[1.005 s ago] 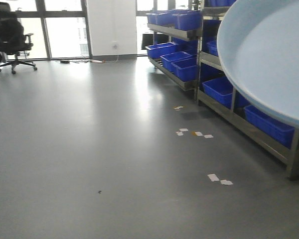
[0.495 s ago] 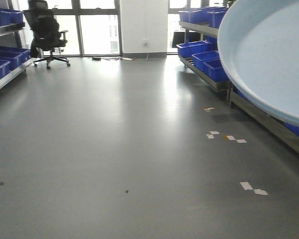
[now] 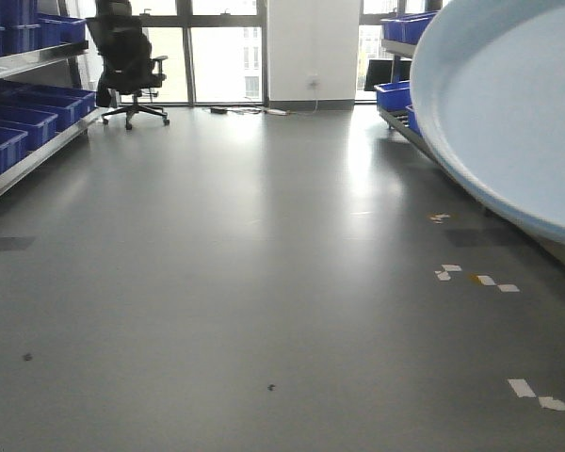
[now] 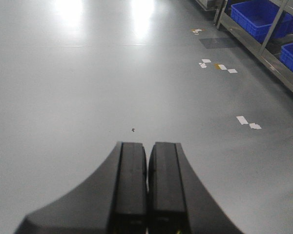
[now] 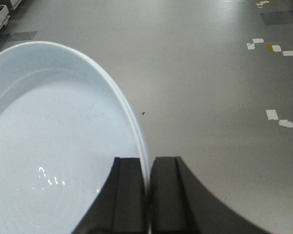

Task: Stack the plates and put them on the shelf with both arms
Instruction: 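Hold the plate stack raised in the right gripper while the base drives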

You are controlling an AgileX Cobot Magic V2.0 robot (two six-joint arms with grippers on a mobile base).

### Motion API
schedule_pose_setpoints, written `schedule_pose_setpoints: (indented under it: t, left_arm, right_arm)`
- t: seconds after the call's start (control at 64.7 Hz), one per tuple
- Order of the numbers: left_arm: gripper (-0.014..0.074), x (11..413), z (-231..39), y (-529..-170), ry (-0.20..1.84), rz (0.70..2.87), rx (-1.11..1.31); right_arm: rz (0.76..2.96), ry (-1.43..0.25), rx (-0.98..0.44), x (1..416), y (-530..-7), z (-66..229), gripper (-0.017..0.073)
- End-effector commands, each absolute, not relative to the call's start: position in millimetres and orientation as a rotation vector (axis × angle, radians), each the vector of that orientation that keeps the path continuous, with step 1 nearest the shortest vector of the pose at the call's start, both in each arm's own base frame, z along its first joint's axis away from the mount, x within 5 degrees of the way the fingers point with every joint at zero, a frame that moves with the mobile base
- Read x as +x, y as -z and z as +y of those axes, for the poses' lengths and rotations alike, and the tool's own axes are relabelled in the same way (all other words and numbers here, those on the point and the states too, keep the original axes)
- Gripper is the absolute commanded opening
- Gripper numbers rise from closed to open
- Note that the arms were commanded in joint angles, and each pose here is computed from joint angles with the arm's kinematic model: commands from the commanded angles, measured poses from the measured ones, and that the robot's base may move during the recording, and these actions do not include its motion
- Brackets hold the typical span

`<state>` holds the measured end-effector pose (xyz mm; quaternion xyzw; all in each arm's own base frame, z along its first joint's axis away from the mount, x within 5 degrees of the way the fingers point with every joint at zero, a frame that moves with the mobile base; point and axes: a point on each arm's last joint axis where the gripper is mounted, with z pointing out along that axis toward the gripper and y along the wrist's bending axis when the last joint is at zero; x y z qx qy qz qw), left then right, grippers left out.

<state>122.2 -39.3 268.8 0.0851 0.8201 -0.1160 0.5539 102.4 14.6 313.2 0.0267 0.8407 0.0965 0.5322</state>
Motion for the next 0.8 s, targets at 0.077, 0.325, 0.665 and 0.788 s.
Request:
schedule_pose_setpoints:
  t: [0.077, 0.325, 0.665, 0.788]
  left_arm:
    - [0.0086, 125.5, -40.2, -285.9, 0.295, 1.831, 0.183]
    - [0.0086, 125.5, -40.2, -285.9, 0.295, 1.831, 0.183]
    - [0.0086, 125.5, -40.2, -285.9, 0.295, 1.831, 0.183]
    - [0.0086, 125.5, -40.2, -285.9, 0.295, 1.831, 0.183]
  right_arm:
    - [1.886, -0.235, 0.069, 105.5, -331.0, 13.8, 0.0049]
    - [1.886, -0.235, 0.069, 105.5, -331.0, 13.8, 0.0049]
    - [1.886, -0.235, 0.069, 105.5, -331.0, 13.8, 0.0049]
    - [1.886, -0.235, 0.069, 105.5, -331.0, 13.8, 0.0049]
